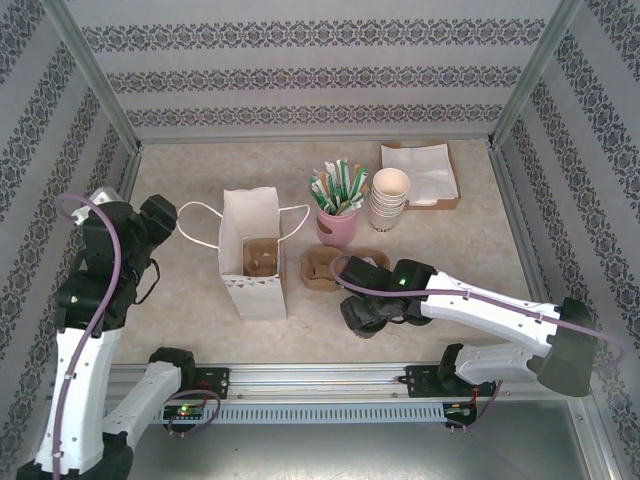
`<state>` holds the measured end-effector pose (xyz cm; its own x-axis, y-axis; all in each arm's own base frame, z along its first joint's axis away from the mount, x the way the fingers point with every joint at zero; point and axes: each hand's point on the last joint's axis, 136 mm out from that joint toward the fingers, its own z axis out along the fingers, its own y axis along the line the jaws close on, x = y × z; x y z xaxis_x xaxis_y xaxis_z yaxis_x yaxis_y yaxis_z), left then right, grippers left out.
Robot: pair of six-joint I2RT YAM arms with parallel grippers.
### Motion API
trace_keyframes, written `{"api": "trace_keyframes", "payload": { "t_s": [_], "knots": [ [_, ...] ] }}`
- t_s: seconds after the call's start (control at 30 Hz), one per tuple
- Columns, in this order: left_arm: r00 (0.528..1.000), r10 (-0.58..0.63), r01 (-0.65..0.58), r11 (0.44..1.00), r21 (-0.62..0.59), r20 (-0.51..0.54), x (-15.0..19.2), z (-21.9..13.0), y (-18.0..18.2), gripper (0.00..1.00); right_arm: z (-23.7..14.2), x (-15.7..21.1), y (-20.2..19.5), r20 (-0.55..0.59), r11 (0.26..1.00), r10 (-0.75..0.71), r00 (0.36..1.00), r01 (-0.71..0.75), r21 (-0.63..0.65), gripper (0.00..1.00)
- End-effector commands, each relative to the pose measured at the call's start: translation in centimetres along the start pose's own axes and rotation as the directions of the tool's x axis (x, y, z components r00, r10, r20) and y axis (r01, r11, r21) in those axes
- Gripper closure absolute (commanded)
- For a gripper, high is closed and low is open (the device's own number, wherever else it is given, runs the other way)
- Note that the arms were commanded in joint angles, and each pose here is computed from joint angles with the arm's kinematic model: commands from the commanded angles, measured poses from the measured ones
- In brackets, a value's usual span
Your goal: Pack the takeout coffee
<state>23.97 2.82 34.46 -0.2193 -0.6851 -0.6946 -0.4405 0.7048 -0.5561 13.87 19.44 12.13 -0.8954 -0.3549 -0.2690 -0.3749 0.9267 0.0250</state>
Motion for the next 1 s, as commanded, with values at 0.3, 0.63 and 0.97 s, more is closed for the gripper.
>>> {"api": "trace_keyframes", "payload": {
  "t_s": [0.3, 0.63, 0.97],
  "knots": [
    [0.890, -0.397, 0.407, 0.914, -0.005, -0.225, 5.8, 4.9, 5.6, 0.48, -0.4, 0.6, -1.1, 0.009, 0.999, 0.005, 1.000, -0.005, 0.050, 0.30],
    [0.762, -0.453, 0.437, 0.887, -0.148, -0.462, 17.9, 7.7, 10.0, 0.48, -3.4, -1.9, -0.6, 0.089, 1.000, 0.016, 0.996, -0.016, -0.004, 0.31],
    [0.707, -0.430, 0.399, 0.898, -0.186, -0.562, 25.3, 7.7, 10.5, 0.52, -6.7, -4.2, -2.4, 0.153, 0.997, 0.065, 0.986, -0.057, -0.057, 0.30]
  ]
}}
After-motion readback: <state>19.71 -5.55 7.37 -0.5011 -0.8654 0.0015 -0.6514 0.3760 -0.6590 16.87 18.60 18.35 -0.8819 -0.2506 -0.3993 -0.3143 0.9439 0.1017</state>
